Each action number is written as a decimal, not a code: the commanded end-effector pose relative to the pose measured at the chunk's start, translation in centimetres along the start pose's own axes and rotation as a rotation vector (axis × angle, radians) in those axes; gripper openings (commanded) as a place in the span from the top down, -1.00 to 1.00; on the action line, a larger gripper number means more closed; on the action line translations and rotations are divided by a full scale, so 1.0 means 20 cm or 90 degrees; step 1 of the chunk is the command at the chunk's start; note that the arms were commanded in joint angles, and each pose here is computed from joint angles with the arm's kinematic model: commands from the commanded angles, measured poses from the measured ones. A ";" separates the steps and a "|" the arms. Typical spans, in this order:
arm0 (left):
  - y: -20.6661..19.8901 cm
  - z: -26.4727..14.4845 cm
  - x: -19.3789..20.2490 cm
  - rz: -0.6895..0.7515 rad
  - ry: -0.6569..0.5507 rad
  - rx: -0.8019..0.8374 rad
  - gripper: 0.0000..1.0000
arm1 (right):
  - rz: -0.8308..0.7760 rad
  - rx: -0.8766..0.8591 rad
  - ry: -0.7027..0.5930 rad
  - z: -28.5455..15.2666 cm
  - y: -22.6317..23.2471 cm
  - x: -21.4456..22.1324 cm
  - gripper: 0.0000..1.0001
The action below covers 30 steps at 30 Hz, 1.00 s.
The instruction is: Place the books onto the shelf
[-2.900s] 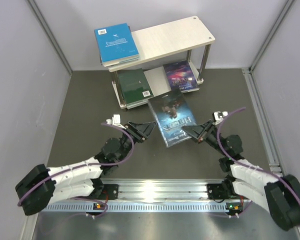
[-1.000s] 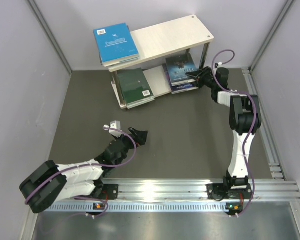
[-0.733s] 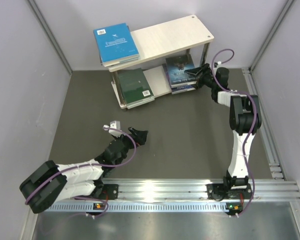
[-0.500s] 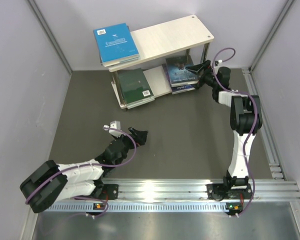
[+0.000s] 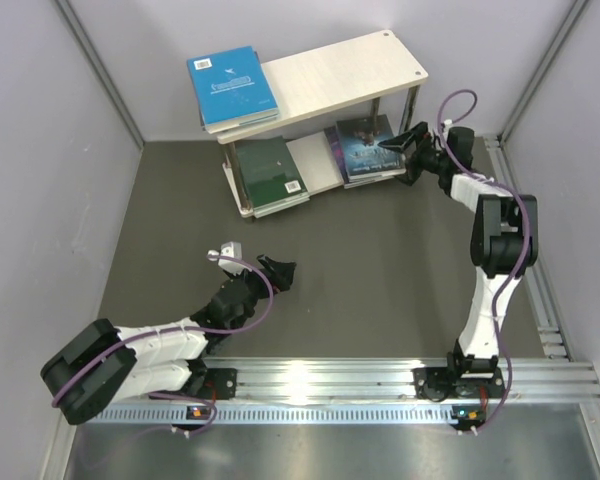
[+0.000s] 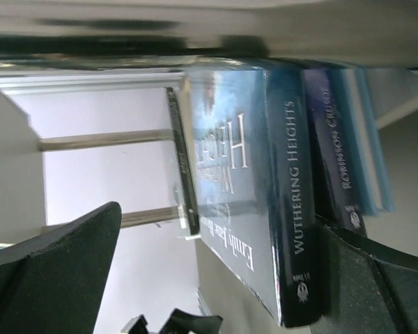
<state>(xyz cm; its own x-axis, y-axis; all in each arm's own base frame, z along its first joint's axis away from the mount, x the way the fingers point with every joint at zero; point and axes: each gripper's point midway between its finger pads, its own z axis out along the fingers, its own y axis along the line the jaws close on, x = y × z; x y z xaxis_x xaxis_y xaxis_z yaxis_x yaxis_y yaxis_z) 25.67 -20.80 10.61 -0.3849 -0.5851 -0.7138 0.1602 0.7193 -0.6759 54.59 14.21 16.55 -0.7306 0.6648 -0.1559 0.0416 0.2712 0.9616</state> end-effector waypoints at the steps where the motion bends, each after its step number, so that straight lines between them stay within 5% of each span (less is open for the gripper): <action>1: -0.07 0.02 -0.05 -0.016 -0.020 0.025 -0.98 | -0.047 0.085 0.004 -0.09 0.01 -0.04 -0.99; 13: -0.07 0.02 -0.05 -0.014 -0.017 0.024 -0.98 | -0.076 0.203 0.037 -0.22 -0.18 0.04 -0.95; 15: -0.07 0.02 -0.05 -0.014 -0.017 0.024 -0.98 | -0.078 0.203 0.038 -0.22 -0.18 0.04 -0.62; 30: -0.07 0.03 -0.05 -0.015 -0.015 0.022 -0.98 | -0.094 0.184 0.020 -0.22 -0.11 0.00 0.28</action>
<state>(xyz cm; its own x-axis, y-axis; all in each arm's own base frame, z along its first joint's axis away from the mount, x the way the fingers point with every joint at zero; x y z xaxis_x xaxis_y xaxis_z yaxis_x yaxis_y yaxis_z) 25.72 -20.73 10.35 -0.3905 -0.5816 -0.7136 0.1555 0.7224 -0.6738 50.77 11.45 12.54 -0.7949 0.5760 -0.1906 0.1870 0.5314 0.8262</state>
